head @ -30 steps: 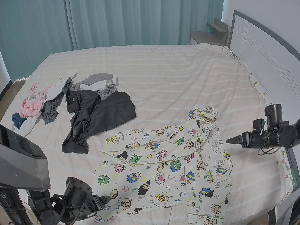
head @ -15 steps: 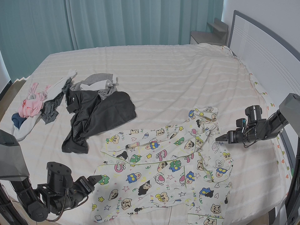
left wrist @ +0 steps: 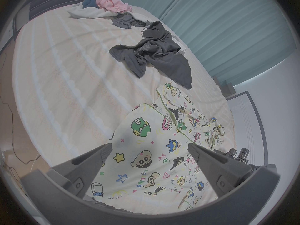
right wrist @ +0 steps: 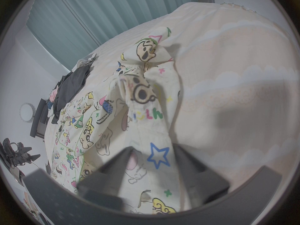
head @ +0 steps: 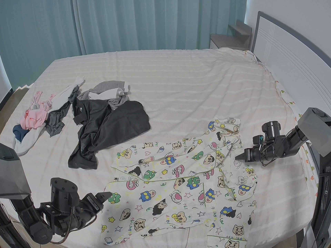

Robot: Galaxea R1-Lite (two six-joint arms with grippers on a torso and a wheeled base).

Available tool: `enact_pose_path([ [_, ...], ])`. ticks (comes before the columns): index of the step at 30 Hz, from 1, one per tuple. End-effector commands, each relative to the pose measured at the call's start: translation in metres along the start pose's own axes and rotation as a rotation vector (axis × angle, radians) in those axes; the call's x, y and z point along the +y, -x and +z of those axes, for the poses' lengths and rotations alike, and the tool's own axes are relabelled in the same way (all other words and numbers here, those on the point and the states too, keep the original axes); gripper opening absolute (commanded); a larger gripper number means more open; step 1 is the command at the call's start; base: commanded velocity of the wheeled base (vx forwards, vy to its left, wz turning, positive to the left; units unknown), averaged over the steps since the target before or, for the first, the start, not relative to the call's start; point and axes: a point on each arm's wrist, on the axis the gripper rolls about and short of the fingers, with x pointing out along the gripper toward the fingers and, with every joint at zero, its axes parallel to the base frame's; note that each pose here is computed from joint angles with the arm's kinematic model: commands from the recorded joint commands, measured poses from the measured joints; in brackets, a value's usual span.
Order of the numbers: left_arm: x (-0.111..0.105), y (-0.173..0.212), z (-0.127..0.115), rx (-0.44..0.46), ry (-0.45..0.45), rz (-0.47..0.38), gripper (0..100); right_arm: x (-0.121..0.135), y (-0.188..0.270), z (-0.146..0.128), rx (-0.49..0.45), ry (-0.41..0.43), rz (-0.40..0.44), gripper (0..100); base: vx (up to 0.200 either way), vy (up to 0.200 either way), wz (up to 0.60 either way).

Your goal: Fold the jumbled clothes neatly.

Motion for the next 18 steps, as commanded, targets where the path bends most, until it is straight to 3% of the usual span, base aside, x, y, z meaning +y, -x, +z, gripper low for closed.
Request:
enact_pose_path([
  [1,0.004,0.002,-0.002,0.007,0.000,0.017,100,-0.002,0.009,0.003,-0.016,-0.006,-0.004,0,0.000,0.000,0.00],
  [18,0.004,0.002,-0.001,0.001,0.012,0.018,100,-0.045,0.053,0.009,-0.082,-0.084,-0.098,0,0.000,0.000,0.00],
])
